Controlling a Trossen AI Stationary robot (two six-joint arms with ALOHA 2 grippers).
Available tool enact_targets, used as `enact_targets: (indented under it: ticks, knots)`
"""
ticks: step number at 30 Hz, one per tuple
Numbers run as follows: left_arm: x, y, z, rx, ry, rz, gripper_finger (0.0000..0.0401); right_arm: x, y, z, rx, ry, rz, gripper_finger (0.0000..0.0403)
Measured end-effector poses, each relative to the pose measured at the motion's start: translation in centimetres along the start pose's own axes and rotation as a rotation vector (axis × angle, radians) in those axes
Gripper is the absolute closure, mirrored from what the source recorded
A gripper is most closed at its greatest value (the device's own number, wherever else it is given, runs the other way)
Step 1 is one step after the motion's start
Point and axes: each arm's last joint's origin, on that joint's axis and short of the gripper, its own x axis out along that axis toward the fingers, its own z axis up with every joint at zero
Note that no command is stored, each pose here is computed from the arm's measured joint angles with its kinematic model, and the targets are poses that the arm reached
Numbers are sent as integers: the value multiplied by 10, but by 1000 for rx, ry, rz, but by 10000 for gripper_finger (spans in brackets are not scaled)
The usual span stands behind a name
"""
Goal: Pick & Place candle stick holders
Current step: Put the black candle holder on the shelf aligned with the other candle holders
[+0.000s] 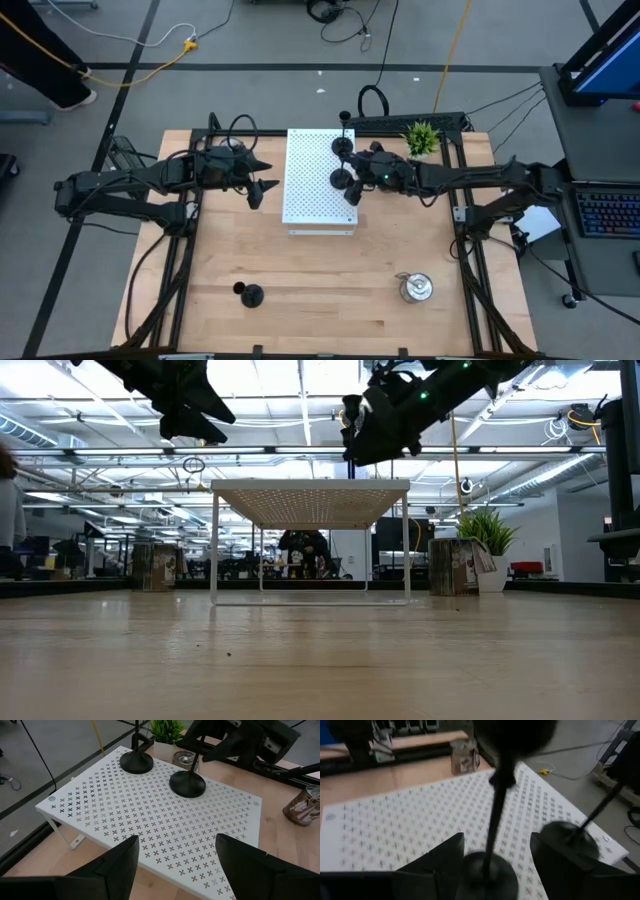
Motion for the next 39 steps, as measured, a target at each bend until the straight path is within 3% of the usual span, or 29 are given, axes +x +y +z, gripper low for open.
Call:
enact_targets:
  ticks: [7, 24, 29, 34, 39]
  knots:
    - [0, 0, 0, -3, 1, -2, 130, -16, -4, 8, -3, -27, 5, 182]
    - [0, -1, 1, -29, -9, -6, 130, -52, 2, -3, -76, 131, 52, 190]
    - [0, -1, 3, -40, -35, -12, 130, -67, -4, -5, -40, 171, 46, 199]
    - [0, -3, 5, -127, -56, -23, 130, -87, -11, -4, -13, 185, 41, 234]
    - [-1, -3, 8, -227, -81, -36, 130, -106, -19, -3, -9, 176, 41, 310]
